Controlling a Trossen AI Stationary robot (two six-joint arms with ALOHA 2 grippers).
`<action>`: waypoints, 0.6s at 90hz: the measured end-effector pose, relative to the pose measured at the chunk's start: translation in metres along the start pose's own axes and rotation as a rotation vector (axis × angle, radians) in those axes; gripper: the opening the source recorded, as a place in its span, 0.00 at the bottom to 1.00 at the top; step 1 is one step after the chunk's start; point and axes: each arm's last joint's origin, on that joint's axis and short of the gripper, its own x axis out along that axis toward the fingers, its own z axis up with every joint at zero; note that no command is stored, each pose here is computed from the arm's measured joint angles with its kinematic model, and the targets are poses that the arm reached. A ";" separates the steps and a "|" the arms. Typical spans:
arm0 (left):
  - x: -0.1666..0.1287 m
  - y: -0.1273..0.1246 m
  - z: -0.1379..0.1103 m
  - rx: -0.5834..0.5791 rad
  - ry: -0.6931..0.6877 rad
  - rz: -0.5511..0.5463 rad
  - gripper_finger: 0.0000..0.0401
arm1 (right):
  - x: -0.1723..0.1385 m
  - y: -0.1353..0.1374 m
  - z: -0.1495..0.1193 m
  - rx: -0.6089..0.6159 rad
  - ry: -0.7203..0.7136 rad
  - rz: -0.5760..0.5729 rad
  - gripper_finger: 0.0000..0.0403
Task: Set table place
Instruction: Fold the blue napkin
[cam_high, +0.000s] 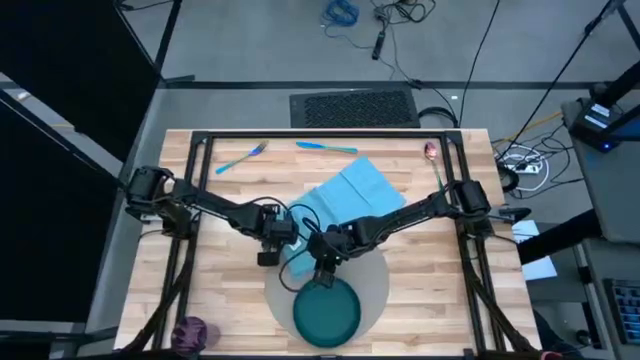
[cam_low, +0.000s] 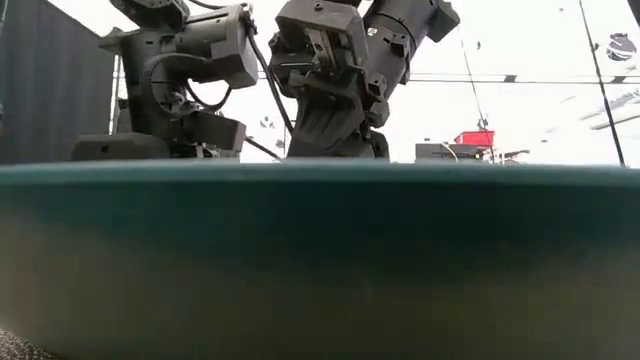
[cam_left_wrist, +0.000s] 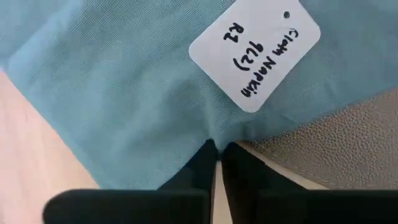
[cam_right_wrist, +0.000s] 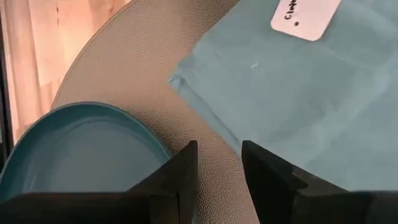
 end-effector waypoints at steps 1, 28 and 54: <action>0.000 0.000 0.000 -0.003 0.001 0.002 0.01 | 0.000 0.000 0.000 0.000 0.000 0.000 0.27; -0.039 0.005 0.027 -0.002 -0.083 0.075 0.00 | 0.000 0.001 0.001 -0.001 -0.015 0.008 0.27; -0.063 0.006 0.040 0.013 -0.180 0.074 0.00 | 0.000 0.013 0.004 -0.083 -0.135 -0.012 0.27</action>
